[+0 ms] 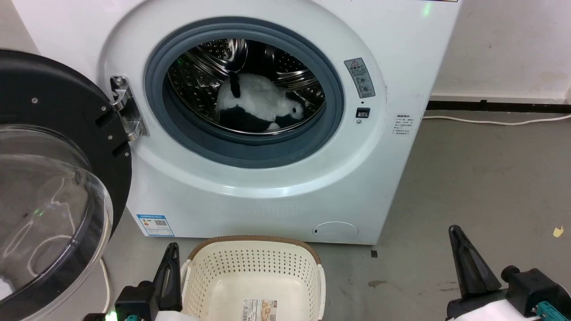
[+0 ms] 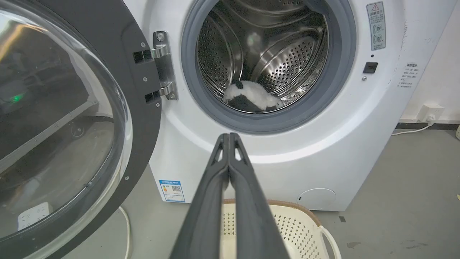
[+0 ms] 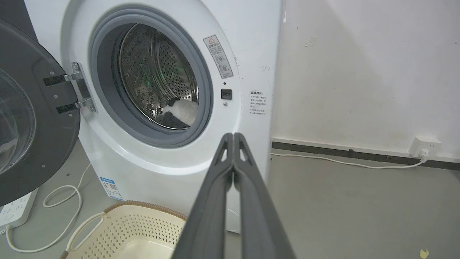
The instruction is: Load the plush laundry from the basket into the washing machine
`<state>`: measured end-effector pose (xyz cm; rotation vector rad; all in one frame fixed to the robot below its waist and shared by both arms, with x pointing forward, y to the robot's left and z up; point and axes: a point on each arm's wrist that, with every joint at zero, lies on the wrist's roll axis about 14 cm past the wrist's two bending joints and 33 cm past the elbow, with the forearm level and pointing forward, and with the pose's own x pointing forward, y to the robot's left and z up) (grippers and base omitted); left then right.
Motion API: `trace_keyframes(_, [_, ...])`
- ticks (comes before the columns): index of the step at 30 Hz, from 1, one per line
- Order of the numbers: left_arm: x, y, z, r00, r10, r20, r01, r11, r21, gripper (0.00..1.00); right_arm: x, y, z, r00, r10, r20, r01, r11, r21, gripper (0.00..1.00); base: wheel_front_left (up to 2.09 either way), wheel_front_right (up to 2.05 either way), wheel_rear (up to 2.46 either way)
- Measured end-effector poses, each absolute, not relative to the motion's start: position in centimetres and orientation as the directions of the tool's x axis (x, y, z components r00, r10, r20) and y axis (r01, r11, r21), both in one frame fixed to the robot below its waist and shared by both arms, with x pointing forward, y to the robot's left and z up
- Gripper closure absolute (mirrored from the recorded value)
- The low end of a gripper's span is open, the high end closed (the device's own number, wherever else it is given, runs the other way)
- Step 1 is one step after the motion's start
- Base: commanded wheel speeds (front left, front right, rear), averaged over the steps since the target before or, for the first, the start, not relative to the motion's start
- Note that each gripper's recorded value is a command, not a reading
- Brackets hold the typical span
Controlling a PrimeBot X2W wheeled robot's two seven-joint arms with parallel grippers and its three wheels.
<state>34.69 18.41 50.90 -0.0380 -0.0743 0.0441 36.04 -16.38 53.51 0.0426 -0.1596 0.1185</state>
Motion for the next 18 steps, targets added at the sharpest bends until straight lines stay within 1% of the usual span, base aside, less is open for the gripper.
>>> trace_keyframes(18, [34.97, 18.27, 50.87, 0.998, 0.036, 0.052, -0.035, 0.999, -0.030, 1.00, 36.09, -16.34, 53.10, 0.985, 0.117, 0.128, -0.121, 0.992, 0.024, 1.00, 0.00, 0.00, 0.00])
